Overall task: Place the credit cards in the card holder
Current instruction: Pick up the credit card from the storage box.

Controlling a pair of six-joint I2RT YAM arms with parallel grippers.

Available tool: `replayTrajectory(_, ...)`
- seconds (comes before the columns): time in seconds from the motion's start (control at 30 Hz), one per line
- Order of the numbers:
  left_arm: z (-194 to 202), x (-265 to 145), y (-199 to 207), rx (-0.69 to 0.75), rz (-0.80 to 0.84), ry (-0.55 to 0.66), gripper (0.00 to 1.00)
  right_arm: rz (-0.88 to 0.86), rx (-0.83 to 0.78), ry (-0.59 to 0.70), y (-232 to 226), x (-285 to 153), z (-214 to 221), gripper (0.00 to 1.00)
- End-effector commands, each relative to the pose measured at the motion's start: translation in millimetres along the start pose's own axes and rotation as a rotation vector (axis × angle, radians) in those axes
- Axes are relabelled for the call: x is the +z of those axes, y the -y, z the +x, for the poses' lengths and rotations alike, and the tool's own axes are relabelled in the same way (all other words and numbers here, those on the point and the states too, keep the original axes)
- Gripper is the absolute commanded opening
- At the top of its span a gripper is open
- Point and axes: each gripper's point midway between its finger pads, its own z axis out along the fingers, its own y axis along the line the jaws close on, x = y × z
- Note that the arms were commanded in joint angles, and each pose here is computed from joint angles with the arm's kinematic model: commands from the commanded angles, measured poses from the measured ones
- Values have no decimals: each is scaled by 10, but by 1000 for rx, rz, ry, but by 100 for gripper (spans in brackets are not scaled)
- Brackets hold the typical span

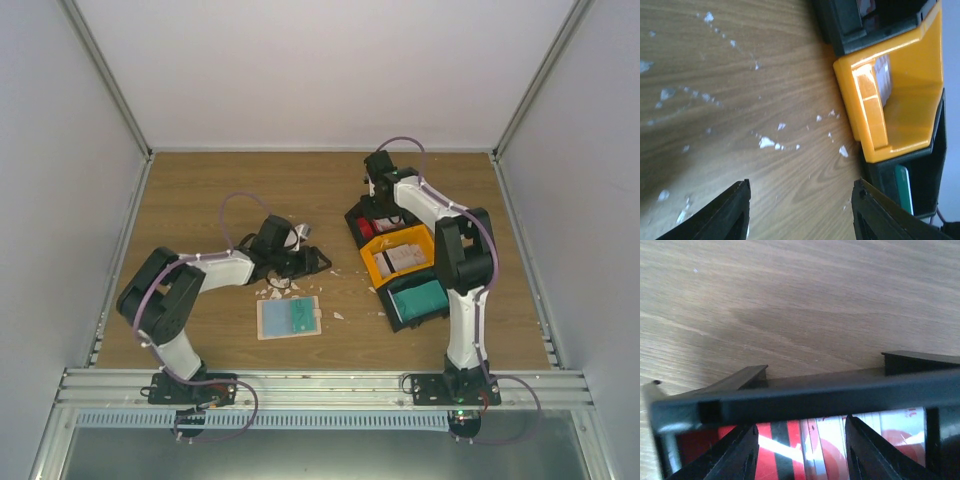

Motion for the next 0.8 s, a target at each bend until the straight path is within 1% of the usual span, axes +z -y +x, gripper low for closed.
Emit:
replayTrajectory(0.0, -281, 173, 262, -24, 105, 75, 59, -50, -85, -60, -75, 208, 68, 49)
replayTrajectory(0.2, -405, 467, 415, -39, 132, 74, 58, -73, -100, -88, -111, 343, 129, 49)
replayTrajectory(0.3, -484, 587, 480, -38, 139, 80, 51, -120, -96, -104, -191, 371, 184, 44)
replayTrajectory(0.37, -534, 654, 419, -58, 98, 98, 38, -144, -92, -101, -234, 343, 190, 38)
replayTrajectory(0.43, -593, 709, 320, -78, 43, 115, 29, -165, -84, -89, -262, 292, 178, 34)
replayTrajectory(0.53, -639, 781, 300, -73, 28, 110, 24, -203, -75, -74, -320, 205, 161, 30)
replayTrajectory(0.77, -660, 946, 236, -63, 10, 81, 21, -255, -60, -52, -391, 22, 156, 29)
